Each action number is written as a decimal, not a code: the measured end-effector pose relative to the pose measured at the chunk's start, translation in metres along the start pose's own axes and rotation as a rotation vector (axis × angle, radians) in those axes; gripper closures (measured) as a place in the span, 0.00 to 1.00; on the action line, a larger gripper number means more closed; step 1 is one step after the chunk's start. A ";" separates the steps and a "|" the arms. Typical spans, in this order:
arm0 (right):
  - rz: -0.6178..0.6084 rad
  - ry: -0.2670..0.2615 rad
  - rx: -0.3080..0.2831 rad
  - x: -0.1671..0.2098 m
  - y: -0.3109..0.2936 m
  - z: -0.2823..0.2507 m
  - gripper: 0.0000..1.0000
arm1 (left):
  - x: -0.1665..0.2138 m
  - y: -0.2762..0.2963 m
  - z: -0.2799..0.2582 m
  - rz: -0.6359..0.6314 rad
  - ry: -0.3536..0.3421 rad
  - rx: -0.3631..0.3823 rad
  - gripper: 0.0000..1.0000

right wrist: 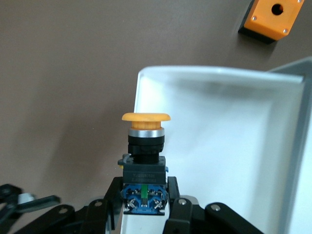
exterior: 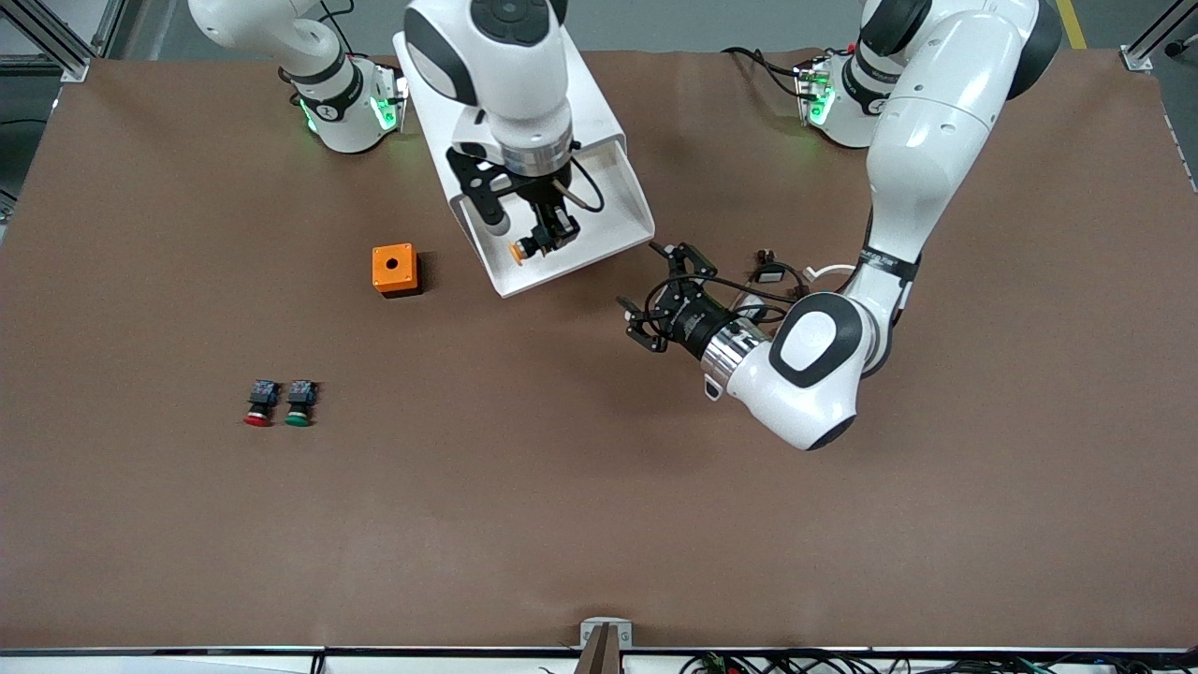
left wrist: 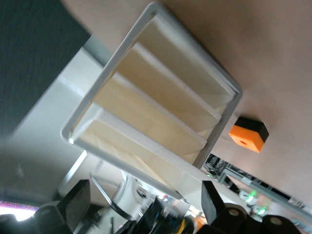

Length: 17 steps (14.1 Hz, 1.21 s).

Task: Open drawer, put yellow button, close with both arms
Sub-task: 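Carry the yellow button into the open drawer with the right gripper and release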

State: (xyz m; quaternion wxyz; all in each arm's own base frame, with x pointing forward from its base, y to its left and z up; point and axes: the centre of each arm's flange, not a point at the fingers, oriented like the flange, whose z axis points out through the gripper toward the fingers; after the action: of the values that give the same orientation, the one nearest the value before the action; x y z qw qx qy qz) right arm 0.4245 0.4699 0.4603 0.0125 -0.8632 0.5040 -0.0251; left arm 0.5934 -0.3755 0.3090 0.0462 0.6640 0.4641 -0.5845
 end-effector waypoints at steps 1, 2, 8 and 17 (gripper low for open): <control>0.008 0.009 0.002 -0.011 0.000 0.010 0.59 | -0.007 -0.004 -0.005 0.069 0.044 -0.012 0.00; 0.015 0.021 0.005 -0.020 0.000 0.019 0.59 | -0.015 -0.009 -0.011 0.132 0.092 -0.031 0.00; 0.032 0.038 0.006 -0.026 -0.003 0.036 0.54 | -0.063 -0.024 -0.029 0.394 0.470 -0.186 0.00; 0.024 0.054 0.004 0.022 -0.016 0.004 0.00 | -0.102 -0.010 0.037 0.541 0.939 -0.168 0.00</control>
State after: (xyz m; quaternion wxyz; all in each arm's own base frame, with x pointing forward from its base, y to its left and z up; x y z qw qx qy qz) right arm 0.4494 0.4582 0.4578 0.0009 -0.8562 0.5143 -0.0492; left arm 0.5713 -0.4491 0.3858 0.0355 0.9431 0.2926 -0.1537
